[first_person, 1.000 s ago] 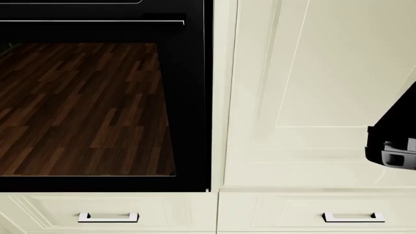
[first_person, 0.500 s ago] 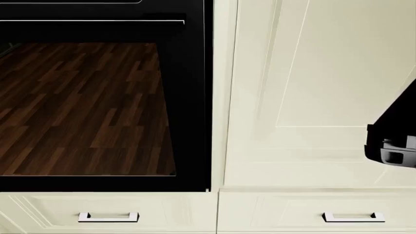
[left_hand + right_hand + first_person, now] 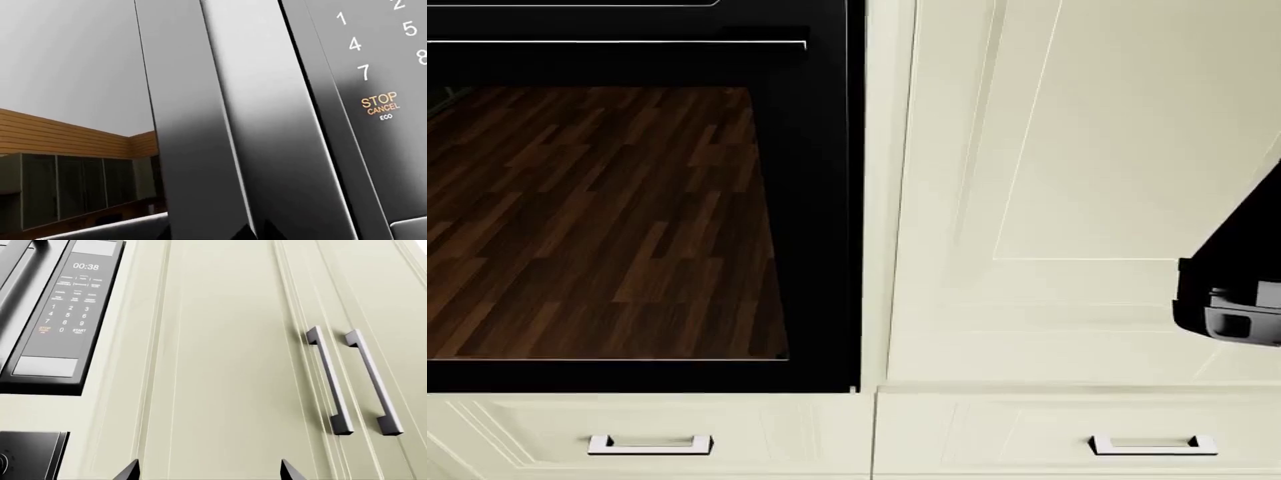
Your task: Open the microwave door
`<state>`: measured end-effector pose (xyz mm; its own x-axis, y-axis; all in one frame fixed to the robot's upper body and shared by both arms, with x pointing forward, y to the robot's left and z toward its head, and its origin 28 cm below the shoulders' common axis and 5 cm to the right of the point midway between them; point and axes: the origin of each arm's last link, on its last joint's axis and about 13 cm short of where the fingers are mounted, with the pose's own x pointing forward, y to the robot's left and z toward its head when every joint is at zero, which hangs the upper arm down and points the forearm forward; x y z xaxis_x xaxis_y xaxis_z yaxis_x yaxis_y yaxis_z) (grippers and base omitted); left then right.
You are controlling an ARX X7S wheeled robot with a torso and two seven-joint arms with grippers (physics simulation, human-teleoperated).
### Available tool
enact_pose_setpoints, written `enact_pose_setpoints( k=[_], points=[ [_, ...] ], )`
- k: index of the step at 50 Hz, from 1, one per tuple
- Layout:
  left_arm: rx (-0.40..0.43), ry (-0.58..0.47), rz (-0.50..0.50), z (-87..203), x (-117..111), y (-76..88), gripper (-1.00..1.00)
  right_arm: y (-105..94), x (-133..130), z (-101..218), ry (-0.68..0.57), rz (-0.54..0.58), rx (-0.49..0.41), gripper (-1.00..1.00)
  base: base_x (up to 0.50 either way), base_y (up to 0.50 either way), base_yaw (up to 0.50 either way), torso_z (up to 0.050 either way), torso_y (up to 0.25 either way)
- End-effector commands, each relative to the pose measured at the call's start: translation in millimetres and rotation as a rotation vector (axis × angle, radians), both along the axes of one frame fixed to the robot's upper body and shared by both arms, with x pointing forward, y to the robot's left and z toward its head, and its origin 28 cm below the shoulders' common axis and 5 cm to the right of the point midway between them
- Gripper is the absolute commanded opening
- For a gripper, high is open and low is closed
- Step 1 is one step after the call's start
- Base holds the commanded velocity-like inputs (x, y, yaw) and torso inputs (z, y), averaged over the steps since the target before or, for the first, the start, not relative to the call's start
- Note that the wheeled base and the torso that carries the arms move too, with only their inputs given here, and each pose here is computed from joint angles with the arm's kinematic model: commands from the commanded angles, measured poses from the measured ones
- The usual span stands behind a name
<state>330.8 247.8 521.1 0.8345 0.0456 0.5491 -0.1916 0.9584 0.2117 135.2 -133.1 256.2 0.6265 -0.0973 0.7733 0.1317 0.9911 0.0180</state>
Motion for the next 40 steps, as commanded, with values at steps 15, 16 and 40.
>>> enact_pose_setpoints(
  k=[15, 16, 40],
  points=[
    [0.004, -0.034, -0.063, -13, -37, -1.8, -1.0, -1.1, -2, 0, -0.001, -0.006, 0.001, 1.0, 0.0, 0.0, 0.0, 0.0, 0.0],
    [0.004, -0.036, -0.067, -13, -39, -1.9, -1.0, -1.1, -2, 0, -0.002, -0.006, 0.001, 1.0, 0.0, 0.0, 0.0, 0.0, 0.0],
    [0.016, -0.094, -0.135, -27, -104, 2.0, -1.0, 0.1, -2, 4, -0.009, 0.0, -0.004, 1.0, 0.0, 0.0, 0.0, 0.0, 0.0]
  ],
)
